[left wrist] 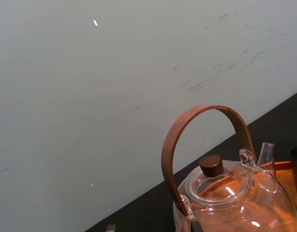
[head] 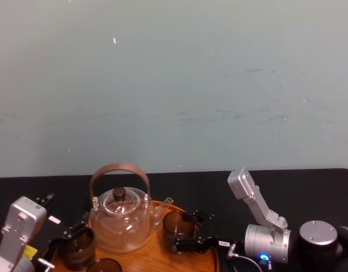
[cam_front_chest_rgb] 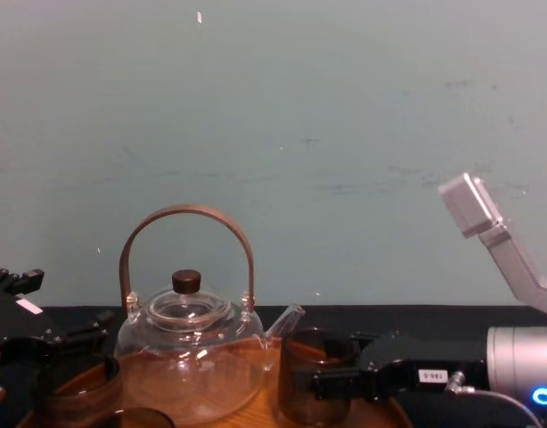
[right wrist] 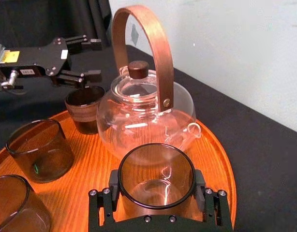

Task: Pick up the glass from the table and place it on the tray.

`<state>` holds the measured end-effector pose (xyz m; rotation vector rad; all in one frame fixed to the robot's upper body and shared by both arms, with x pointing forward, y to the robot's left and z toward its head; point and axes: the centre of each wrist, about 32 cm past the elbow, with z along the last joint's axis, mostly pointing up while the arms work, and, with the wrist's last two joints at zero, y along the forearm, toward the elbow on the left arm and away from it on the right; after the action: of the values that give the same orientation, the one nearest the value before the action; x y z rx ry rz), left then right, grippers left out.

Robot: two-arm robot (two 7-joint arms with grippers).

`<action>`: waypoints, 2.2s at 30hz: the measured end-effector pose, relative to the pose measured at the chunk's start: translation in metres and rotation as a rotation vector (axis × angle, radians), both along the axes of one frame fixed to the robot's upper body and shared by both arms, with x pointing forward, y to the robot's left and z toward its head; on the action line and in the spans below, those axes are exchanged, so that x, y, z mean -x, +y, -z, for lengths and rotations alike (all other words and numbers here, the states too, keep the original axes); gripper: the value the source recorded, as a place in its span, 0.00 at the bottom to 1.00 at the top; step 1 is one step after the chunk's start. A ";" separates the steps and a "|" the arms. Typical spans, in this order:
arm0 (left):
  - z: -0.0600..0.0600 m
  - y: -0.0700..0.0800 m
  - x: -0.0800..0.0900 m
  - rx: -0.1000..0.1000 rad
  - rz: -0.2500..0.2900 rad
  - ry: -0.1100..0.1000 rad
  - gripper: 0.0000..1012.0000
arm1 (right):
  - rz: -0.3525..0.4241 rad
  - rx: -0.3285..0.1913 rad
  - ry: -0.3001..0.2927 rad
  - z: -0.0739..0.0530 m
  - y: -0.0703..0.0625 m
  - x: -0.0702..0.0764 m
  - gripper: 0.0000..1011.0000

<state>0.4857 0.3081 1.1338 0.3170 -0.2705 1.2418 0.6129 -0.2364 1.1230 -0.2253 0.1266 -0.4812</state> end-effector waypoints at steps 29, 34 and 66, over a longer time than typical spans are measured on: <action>0.000 0.000 0.000 0.000 0.000 0.000 0.99 | -0.005 -0.027 -0.017 -0.005 -0.006 0.002 0.99; 0.000 0.000 0.000 0.000 0.000 0.000 0.99 | -0.001 -0.066 -0.056 -0.017 -0.014 0.006 0.99; 0.000 0.000 0.000 0.000 0.000 0.000 0.99 | 0.406 -0.103 -0.218 -0.043 -0.117 0.059 0.99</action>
<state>0.4857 0.3081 1.1337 0.3169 -0.2704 1.2418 0.5535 -0.3534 1.1657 -0.0433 -0.0182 -0.8973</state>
